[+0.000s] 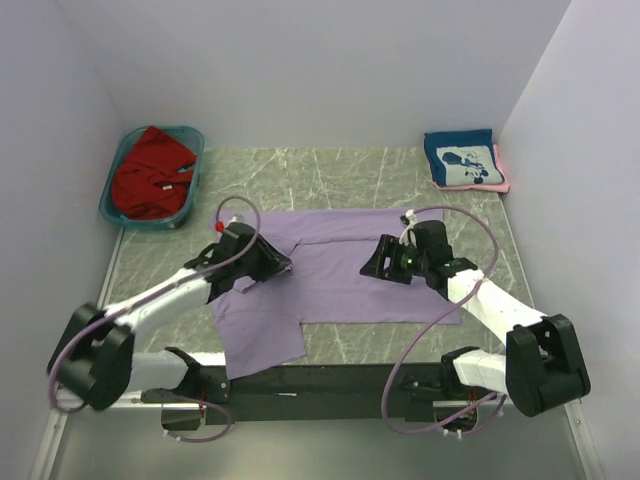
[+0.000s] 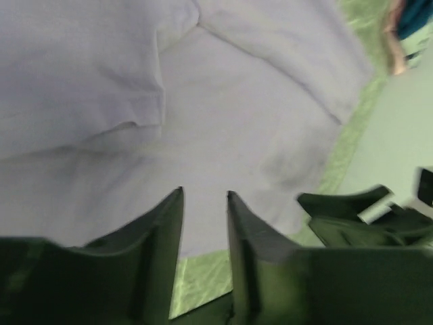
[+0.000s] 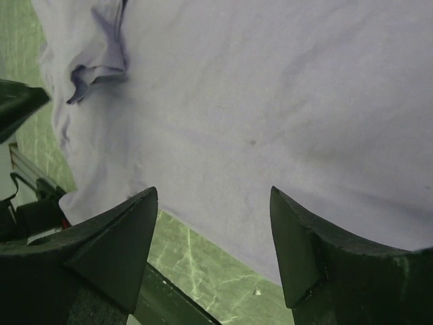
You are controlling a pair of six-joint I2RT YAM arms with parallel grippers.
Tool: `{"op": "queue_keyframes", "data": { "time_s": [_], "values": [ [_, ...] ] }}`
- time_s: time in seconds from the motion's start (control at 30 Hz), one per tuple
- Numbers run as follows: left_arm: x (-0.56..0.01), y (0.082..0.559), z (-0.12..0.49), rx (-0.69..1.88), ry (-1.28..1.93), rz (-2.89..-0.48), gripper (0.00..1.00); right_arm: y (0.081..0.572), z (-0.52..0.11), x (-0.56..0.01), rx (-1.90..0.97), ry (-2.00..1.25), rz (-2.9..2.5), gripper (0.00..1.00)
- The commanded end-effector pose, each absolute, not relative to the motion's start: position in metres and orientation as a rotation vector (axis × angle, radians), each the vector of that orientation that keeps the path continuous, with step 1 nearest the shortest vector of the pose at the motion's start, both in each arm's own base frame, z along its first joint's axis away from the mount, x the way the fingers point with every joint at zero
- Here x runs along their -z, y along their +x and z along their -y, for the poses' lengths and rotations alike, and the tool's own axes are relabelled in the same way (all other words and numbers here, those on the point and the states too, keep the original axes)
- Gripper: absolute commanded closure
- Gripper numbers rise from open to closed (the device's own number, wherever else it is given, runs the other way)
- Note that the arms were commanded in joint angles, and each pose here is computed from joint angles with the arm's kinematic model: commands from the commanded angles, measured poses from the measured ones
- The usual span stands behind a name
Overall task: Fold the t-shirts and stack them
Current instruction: Fold the tshirt
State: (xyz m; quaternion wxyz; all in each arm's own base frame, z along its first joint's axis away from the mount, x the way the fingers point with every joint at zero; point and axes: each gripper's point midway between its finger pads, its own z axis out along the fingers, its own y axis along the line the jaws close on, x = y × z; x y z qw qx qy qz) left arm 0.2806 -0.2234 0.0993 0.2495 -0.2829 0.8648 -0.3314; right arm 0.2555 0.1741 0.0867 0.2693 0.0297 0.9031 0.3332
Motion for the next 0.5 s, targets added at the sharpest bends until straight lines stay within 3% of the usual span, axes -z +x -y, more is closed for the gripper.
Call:
{"op": "queue_keyframes", "data": {
  "time_s": [0.0,0.07,0.23,0.4,0.47],
  "values": [
    [-0.102,0.270,0.192,0.836,-0.880,-2.311,0.60,0.263,-0.198,-0.109,-1.010,-0.014,-2.370,0.27],
    [-0.104,0.274,0.163,0.772,-0.953,-2.252,0.49,0.264,-0.208,-0.112,-1.038,-0.026,-2.372,0.28],
    [-0.083,0.265,0.110,0.617,-1.080,-2.250,0.34,0.268,-0.244,-0.124,-1.151,-0.082,-2.349,0.32],
    [-0.062,0.257,0.079,0.532,-1.191,-2.264,0.31,0.278,-0.277,-0.124,-1.225,-0.075,-2.367,0.34],
    [-0.057,0.255,0.073,0.506,-1.190,-2.273,0.35,0.285,-0.293,-0.131,-1.249,-0.080,-2.348,0.35]
  ]
}}
